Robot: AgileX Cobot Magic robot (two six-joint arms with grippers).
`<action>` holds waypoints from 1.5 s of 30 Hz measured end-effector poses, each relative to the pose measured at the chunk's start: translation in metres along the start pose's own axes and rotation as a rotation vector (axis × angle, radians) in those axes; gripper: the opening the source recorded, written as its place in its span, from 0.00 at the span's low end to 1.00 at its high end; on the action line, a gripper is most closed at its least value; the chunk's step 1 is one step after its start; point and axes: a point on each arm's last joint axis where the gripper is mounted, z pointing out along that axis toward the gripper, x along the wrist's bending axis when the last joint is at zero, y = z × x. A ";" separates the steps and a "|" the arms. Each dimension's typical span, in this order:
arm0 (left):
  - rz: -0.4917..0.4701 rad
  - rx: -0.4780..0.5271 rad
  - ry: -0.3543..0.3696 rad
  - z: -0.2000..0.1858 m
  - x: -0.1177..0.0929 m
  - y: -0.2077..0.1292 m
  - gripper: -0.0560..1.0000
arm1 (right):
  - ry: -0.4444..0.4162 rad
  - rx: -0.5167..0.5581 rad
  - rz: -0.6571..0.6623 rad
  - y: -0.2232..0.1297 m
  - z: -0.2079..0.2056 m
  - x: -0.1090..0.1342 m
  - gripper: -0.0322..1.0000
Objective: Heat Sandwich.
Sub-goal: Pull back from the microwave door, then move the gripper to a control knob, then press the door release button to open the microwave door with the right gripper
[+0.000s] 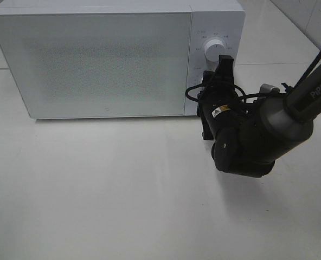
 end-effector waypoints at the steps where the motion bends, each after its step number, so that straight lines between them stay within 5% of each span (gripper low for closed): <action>1: 0.000 0.000 0.000 0.000 0.000 0.000 0.78 | -0.001 0.002 -0.002 0.000 0.000 0.000 0.50; 10: 0.000 0.000 0.000 0.000 0.000 0.000 0.78 | -0.027 0.033 -0.017 -0.003 -0.001 -0.003 0.68; 23: 0.000 0.000 0.000 0.000 0.000 0.000 0.78 | -0.034 0.154 -0.135 -0.002 -0.018 -0.006 0.70; 32: 0.000 0.000 0.000 0.000 0.000 0.000 0.78 | -0.002 0.294 -0.339 0.004 -0.049 0.008 0.70; 45: 0.000 0.000 0.000 0.000 0.000 0.000 0.78 | -0.069 0.404 -0.525 0.029 -0.100 -0.002 0.70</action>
